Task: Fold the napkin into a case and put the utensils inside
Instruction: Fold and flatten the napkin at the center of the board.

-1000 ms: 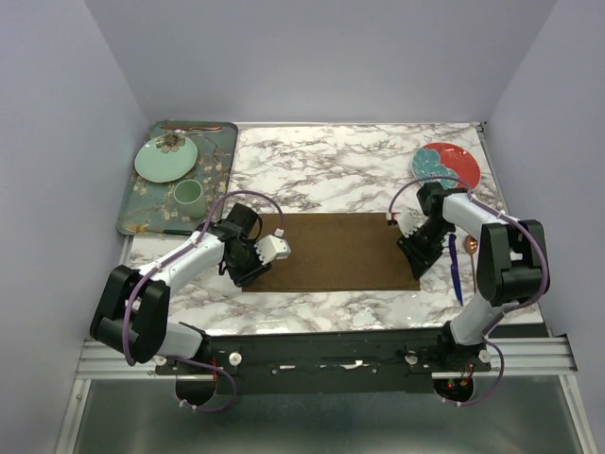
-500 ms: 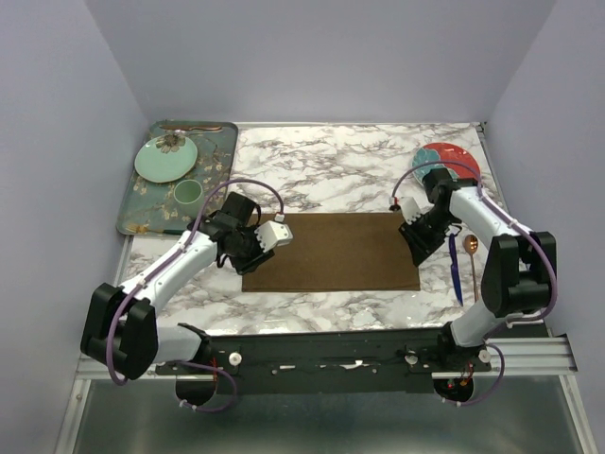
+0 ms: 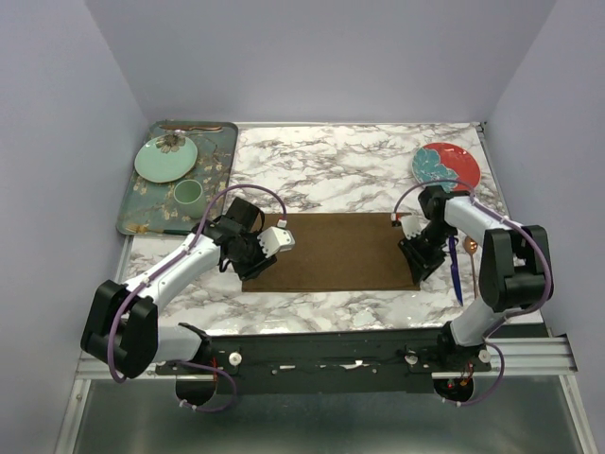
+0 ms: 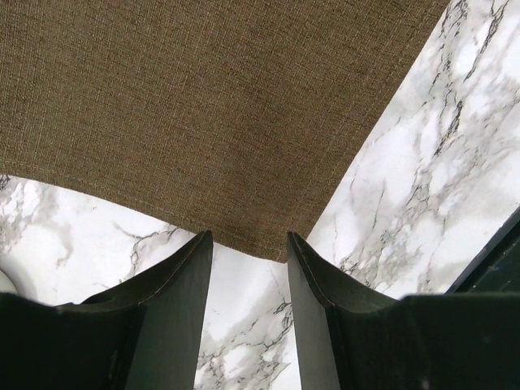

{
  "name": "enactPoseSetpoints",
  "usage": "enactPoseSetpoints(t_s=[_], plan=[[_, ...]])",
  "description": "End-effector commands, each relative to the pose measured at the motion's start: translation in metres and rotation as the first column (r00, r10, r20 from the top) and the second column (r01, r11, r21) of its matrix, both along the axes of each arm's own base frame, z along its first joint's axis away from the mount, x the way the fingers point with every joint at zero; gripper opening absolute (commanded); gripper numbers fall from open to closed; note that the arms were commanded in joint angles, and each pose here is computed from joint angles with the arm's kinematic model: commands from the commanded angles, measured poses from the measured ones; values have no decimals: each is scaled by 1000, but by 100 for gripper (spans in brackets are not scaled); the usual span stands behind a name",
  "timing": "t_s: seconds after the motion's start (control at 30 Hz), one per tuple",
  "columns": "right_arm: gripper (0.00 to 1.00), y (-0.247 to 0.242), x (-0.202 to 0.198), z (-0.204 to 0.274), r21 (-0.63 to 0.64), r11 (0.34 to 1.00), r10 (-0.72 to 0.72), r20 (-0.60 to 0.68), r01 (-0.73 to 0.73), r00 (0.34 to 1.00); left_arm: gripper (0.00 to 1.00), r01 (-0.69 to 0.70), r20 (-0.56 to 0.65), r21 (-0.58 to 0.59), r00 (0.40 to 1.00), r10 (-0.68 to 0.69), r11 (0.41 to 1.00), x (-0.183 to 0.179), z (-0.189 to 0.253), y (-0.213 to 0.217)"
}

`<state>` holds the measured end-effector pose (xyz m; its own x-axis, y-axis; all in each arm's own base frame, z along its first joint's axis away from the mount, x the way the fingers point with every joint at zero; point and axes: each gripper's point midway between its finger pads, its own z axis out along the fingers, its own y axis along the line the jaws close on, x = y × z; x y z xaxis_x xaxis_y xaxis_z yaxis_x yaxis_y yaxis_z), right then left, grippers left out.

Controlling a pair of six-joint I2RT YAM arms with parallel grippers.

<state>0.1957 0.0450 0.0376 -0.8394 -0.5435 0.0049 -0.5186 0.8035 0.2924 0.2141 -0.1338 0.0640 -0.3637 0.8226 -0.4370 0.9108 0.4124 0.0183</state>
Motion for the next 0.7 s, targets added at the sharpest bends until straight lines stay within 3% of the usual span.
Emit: enactPoseSetpoints(t_s=[0.0, 0.33, 0.57, 0.67], plan=[[43, -1, 6, -12, -33, 998, -57, -22, 56, 998, 51, 3, 9, -11, 1000, -3, 1000, 1, 0, -4], [44, -1, 11, -19, -46, 996, -75, -36, 73, 997, 51, 0, 4, -10, 1000, 0, 1000, 0, -1, -4], [39, -3, 13, -22, -60, 995, -79, -33, 77, 996, 51, 2, 6, -11, 1000, -2, 1000, 1, 0, -5], [30, -5, 15, -24, -70, 994, -82, -26, 80, 996, 51, 1, 6, -10, 1000, -1, 1000, 1, -1, -5]])
